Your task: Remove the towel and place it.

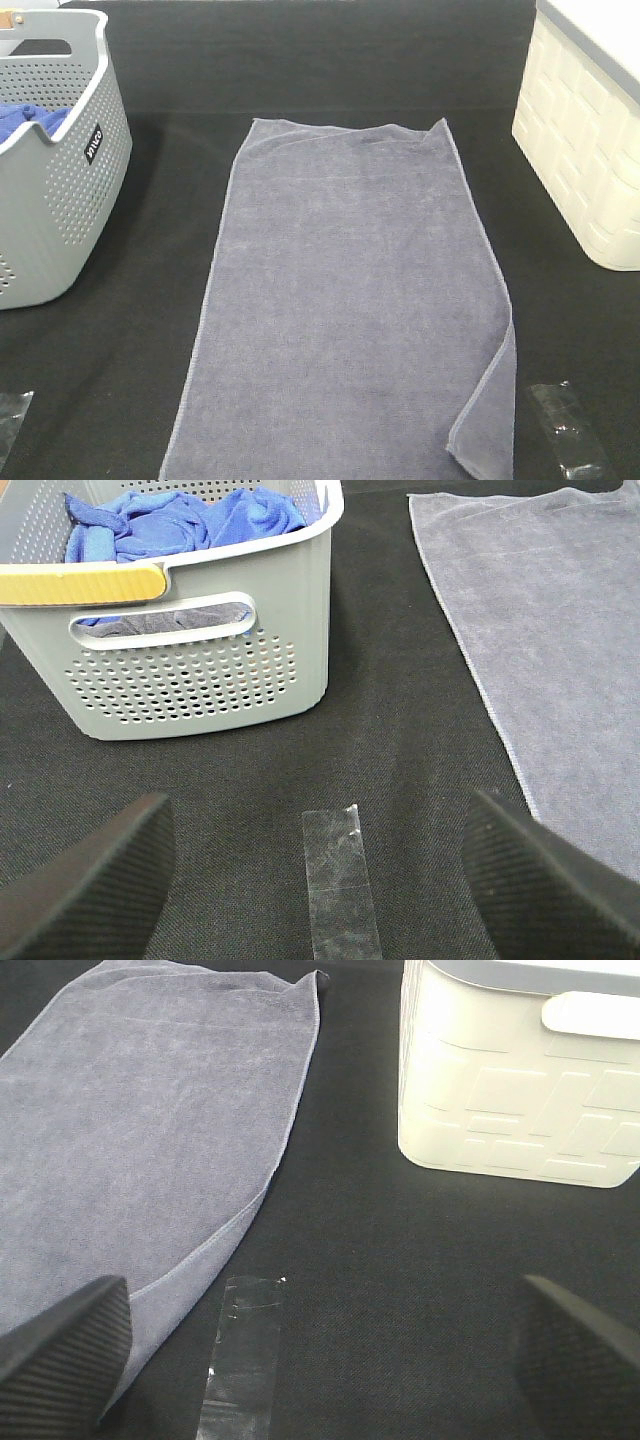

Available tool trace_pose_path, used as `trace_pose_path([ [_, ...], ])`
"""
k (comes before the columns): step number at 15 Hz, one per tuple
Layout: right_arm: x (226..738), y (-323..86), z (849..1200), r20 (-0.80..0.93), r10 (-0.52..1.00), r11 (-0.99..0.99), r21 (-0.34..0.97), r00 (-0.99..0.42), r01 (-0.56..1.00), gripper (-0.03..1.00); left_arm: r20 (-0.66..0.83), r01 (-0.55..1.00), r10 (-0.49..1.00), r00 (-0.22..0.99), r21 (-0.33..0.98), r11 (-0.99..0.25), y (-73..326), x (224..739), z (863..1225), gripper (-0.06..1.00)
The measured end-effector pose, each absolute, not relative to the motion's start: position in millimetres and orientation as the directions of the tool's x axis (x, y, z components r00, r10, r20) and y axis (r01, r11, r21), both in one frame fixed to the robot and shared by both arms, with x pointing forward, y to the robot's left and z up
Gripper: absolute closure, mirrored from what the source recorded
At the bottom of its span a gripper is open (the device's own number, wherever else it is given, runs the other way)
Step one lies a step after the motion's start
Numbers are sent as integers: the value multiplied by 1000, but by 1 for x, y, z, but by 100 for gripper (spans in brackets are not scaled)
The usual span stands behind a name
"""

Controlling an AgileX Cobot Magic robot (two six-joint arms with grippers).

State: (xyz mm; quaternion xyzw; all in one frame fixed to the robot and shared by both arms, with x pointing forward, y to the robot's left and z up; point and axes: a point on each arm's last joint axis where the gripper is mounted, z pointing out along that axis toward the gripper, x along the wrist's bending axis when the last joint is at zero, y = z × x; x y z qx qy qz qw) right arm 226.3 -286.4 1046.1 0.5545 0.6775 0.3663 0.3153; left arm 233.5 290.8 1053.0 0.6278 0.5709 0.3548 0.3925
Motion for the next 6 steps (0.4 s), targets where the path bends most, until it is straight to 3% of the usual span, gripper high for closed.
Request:
trace_pose_path([
  [6, 226, -286, 1046, -21, 982, 117, 846, -186, 520, 1, -3, 438, 995, 96, 898, -40, 291, 234, 1053, 19],
])
